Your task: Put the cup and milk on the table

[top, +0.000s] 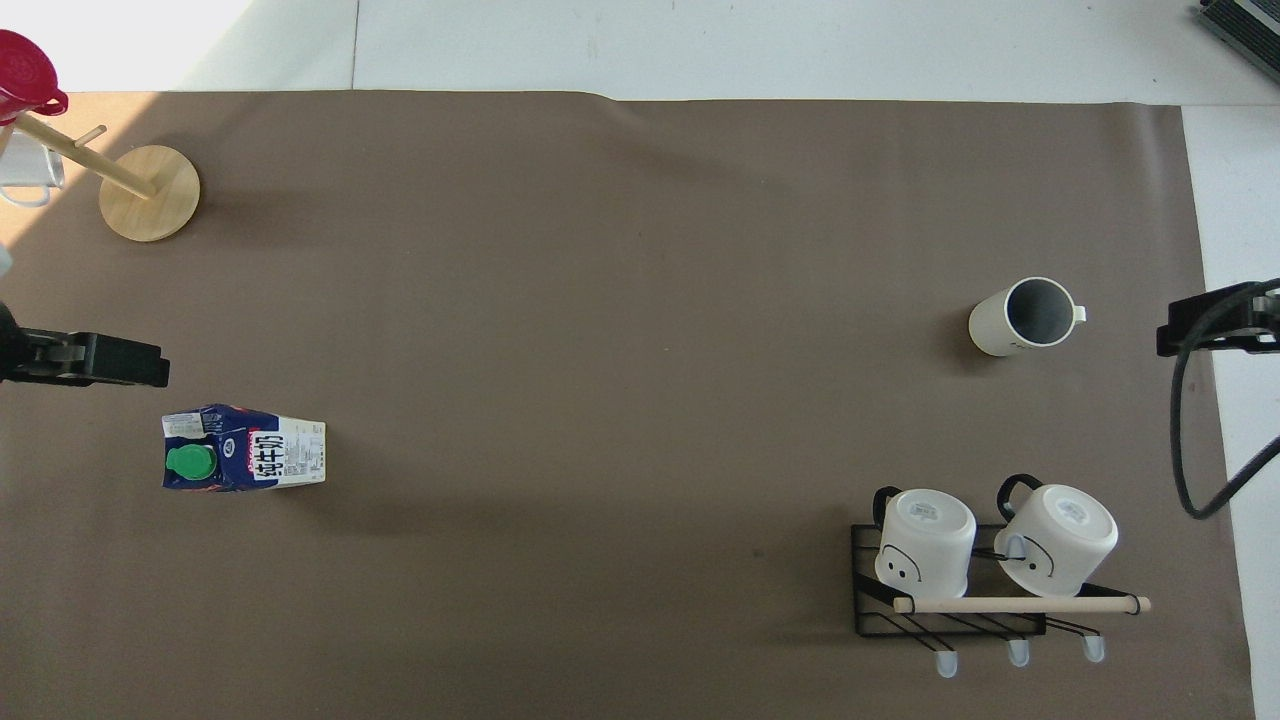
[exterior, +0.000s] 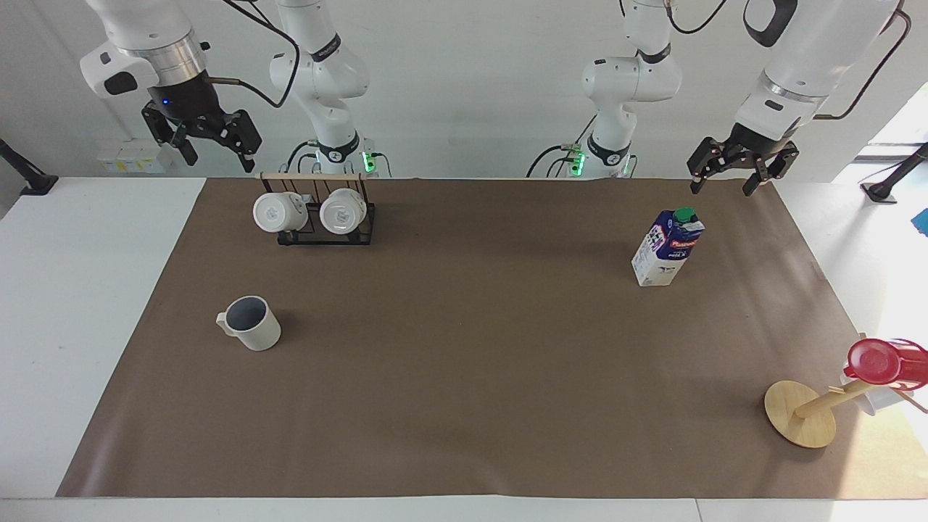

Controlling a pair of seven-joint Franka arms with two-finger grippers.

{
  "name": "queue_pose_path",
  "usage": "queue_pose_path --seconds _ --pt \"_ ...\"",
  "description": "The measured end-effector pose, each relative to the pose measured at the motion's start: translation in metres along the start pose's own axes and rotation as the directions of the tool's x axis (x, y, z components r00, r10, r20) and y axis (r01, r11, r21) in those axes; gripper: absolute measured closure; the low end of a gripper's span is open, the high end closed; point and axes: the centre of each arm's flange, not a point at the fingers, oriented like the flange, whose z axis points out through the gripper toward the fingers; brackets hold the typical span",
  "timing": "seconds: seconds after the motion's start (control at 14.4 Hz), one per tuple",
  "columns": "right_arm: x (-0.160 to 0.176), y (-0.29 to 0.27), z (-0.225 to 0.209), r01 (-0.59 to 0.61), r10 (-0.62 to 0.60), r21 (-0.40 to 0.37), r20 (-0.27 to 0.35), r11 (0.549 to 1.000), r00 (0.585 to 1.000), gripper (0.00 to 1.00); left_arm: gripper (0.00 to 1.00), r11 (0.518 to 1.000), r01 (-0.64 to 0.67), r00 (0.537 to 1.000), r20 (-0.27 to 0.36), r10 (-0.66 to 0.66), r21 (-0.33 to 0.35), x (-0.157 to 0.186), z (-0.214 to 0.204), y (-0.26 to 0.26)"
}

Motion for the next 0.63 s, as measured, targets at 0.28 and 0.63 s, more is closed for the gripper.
queue_pose_path --seconds 0.28,0.63 --pt "0.0002 0.0000 0.0002 0.000 0.000 0.000 0.000 1.000 1.000 0.00 0.00 1.000 -0.001 1.000 -0.001 0.001 0.000 0.0001 -0.0004 0.0006" --pt "0.0002 -0.0002 0.0002 0.000 0.000 0.000 0.000 1.000 1.000 0.00 0.00 1.000 -0.004 1.000 -0.002 0.004 0.000 0.0001 -0.0009 0.0020"
